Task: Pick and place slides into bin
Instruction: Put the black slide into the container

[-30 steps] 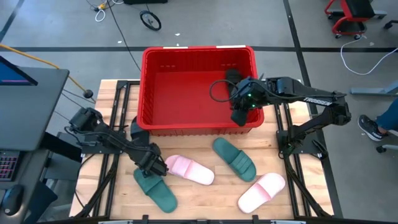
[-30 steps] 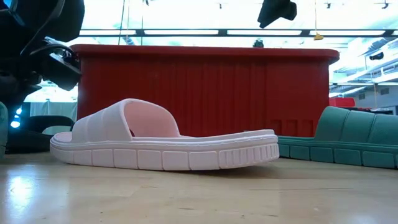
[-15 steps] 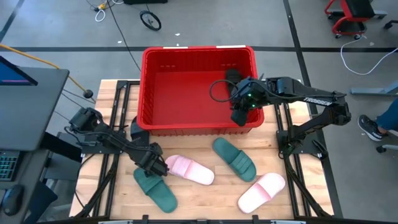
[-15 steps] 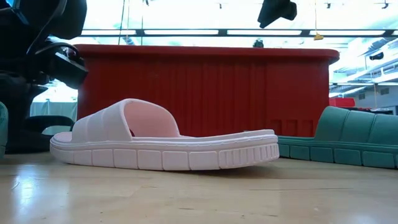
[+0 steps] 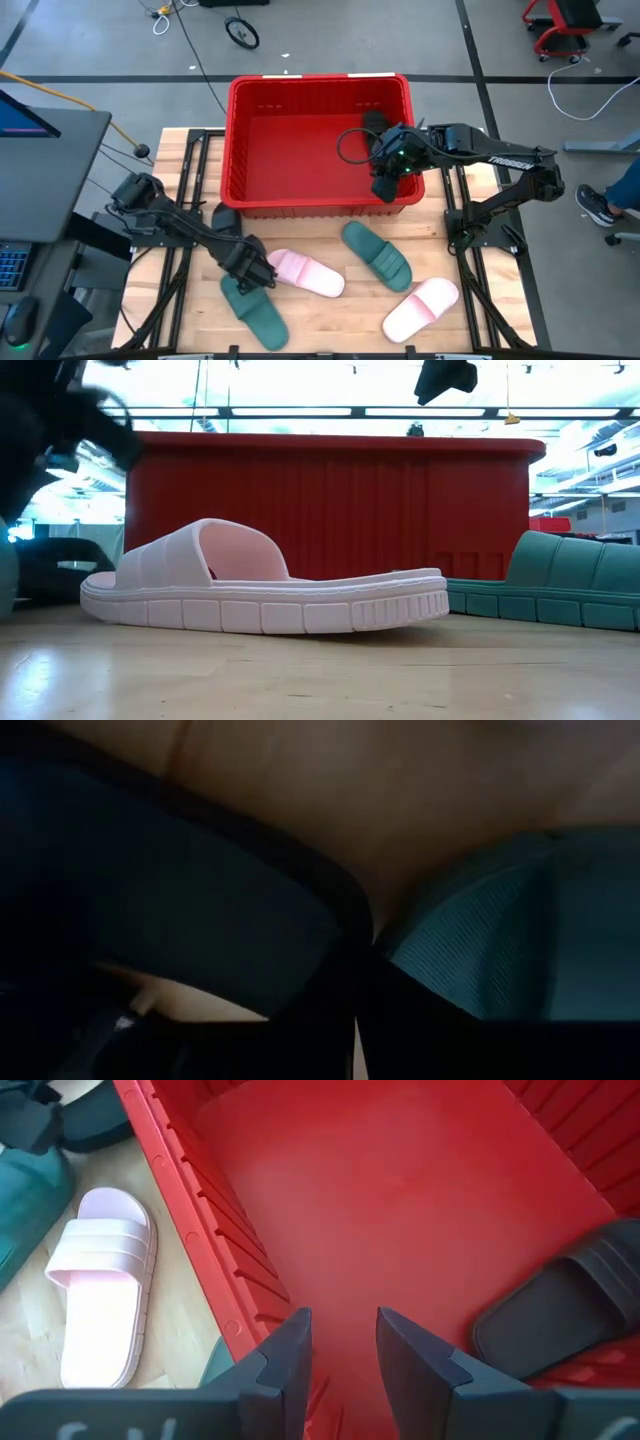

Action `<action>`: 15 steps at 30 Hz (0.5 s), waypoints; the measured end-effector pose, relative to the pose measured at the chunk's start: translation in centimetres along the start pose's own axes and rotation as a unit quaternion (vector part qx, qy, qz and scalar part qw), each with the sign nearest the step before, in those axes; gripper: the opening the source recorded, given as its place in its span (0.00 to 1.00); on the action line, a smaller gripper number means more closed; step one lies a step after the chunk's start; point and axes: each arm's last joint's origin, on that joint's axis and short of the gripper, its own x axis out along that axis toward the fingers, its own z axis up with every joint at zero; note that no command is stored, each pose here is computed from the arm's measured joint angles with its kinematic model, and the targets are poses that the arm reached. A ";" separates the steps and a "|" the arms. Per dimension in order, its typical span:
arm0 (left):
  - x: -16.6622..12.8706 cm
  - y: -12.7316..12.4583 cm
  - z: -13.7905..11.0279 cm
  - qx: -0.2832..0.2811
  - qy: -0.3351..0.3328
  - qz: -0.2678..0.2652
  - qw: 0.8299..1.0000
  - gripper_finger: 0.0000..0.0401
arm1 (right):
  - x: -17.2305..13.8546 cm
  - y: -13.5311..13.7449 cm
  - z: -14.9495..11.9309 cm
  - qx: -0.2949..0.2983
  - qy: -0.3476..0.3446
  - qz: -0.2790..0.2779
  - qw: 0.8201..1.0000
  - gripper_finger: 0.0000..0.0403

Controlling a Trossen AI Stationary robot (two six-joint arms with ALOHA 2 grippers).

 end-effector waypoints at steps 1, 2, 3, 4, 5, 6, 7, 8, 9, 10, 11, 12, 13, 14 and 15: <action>-0.5 -0.2 0.1 0.000 -0.010 -0.004 1.000 0.01 | 0.0 0.0 0.0 -0.001 0.000 0.000 1.000 0.30; -0.9 -0.4 0.3 0.000 -0.019 -0.005 1.000 0.00 | 0.0 0.0 0.0 -0.001 0.000 0.000 1.000 0.30; -1.3 -0.4 0.4 -0.002 -0.026 -0.005 1.000 0.00 | 0.0 0.0 0.0 -0.003 0.000 0.000 1.000 0.30; -1.7 -0.5 0.5 -0.006 -0.028 -0.005 1.000 0.00 | 0.0 0.0 0.0 -0.004 0.000 0.000 1.000 0.30; -2.1 -0.5 0.6 -0.011 -0.030 -0.006 0.999 0.00 | 0.0 0.0 0.0 -0.004 0.000 0.000 1.000 0.30; -2.6 -0.5 0.7 -0.016 -0.030 -0.005 0.999 0.00 | 0.0 0.0 0.0 -0.004 0.000 0.000 1.000 0.30; -3.0 -0.6 0.7 -0.018 -0.033 -0.005 0.999 0.00 | 0.0 0.0 0.0 -0.004 0.000 0.000 1.000 0.30; -3.4 -0.6 0.8 -0.018 -0.036 -0.005 0.999 0.00 | 0.0 0.0 0.0 -0.004 0.000 0.000 1.000 0.30; -3.8 -0.6 0.8 -0.018 -0.036 -0.005 0.999 0.00 | 0.0 0.0 0.0 -0.004 0.000 0.000 1.000 0.30; -4.3 -0.7 0.8 -0.018 -0.038 -0.008 0.999 0.00 | 0.0 0.0 0.0 -0.004 0.000 0.000 1.000 0.30; -5.0 -0.8 0.8 -0.018 -0.040 -0.013 0.999 0.00 | 0.0 0.0 0.0 -0.004 0.000 0.000 1.000 0.30; -5.8 -1.1 1.0 -0.017 -0.047 -0.025 0.998 0.00 | 0.0 0.0 0.0 -0.004 0.001 0.000 1.000 0.30; -6.7 -1.4 1.1 -0.013 -0.055 -0.043 0.997 0.00 | 0.0 0.0 -0.1 -0.004 0.003 -0.001 1.000 0.30; -7.7 -1.7 1.2 -0.005 -0.064 -0.061 0.996 0.00 | 0.0 0.0 -0.1 -0.005 0.003 -0.001 1.000 0.30; -8.9 -2.0 1.3 0.004 -0.071 -0.084 0.994 0.00 | 0.0 0.0 -0.1 -0.005 0.003 -0.001 1.000 0.30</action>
